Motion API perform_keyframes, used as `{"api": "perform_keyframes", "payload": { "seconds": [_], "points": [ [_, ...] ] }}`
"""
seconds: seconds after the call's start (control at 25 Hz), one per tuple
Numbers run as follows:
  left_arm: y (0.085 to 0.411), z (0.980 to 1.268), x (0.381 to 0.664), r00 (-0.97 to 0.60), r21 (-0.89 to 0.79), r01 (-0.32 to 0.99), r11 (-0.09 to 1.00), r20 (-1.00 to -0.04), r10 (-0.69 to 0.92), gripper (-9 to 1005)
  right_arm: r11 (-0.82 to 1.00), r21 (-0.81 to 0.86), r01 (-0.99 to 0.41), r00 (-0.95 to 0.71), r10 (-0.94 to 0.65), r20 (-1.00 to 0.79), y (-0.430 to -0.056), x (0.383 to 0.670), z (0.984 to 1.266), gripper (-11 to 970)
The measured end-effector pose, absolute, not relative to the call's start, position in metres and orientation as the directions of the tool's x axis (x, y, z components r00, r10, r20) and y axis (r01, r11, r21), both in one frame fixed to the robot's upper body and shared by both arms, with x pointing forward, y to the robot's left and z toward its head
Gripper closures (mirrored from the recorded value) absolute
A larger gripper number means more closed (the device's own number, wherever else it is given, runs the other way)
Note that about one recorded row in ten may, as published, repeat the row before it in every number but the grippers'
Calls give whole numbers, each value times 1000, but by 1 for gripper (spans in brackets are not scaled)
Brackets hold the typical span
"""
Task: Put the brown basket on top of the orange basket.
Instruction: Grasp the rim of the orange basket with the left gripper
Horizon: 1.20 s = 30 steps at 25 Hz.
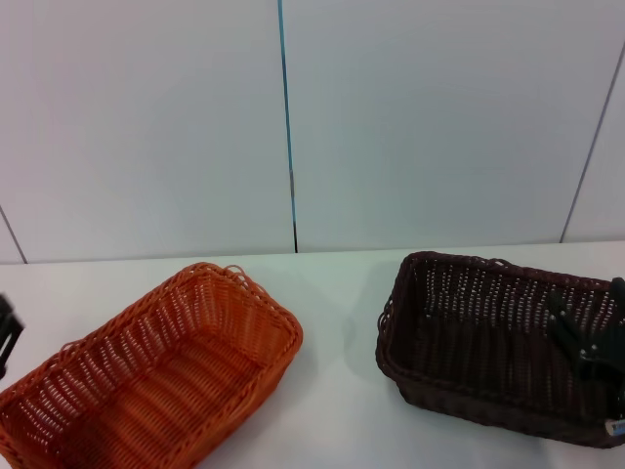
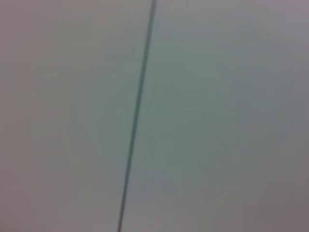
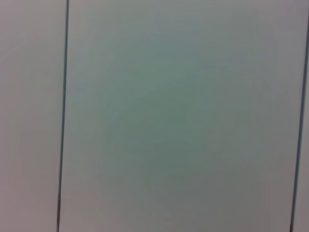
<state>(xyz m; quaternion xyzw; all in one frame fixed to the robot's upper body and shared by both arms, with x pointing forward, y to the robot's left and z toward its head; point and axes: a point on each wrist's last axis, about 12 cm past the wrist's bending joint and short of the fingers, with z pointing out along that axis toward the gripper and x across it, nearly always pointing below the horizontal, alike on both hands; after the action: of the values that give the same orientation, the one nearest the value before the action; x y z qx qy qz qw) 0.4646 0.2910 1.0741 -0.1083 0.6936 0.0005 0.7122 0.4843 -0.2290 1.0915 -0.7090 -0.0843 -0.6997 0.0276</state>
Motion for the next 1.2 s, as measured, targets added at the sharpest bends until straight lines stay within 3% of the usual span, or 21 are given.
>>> {"api": "perform_keyframes", "payload": {
  "seconds": [0.24, 0.44, 0.68, 0.96, 1.12, 1.2],
  "points": [
    [289, 1111, 476, -46, -132, -115, 985, -989, -138, 90, -983, 87, 164, 9, 89, 996, -228, 486, 1090, 272],
    [301, 1162, 490, -224, -157, -67, 985, -960, -168, 90, -983, 90, 158, 13, 93, 996, -230, 486, 1089, 272],
    [334, 1201, 506, -426, -188, -115, 975, -878, -219, 91, -984, 93, 155, 7, 95, 995, -231, 489, 1091, 273],
    [357, 1202, 527, -701, -198, -202, 959, -655, -283, 91, -982, 99, 158, 14, 103, 995, -233, 495, 1092, 273],
    [356, 1198, 530, -736, -162, -209, 964, -623, -264, 91, -981, 104, 163, 32, 110, 993, -233, 498, 1090, 273],
    [354, 1189, 532, -785, -145, -213, 966, -564, -257, 92, -981, 105, 165, 33, 111, 993, -233, 498, 1089, 273]
  ]
}}
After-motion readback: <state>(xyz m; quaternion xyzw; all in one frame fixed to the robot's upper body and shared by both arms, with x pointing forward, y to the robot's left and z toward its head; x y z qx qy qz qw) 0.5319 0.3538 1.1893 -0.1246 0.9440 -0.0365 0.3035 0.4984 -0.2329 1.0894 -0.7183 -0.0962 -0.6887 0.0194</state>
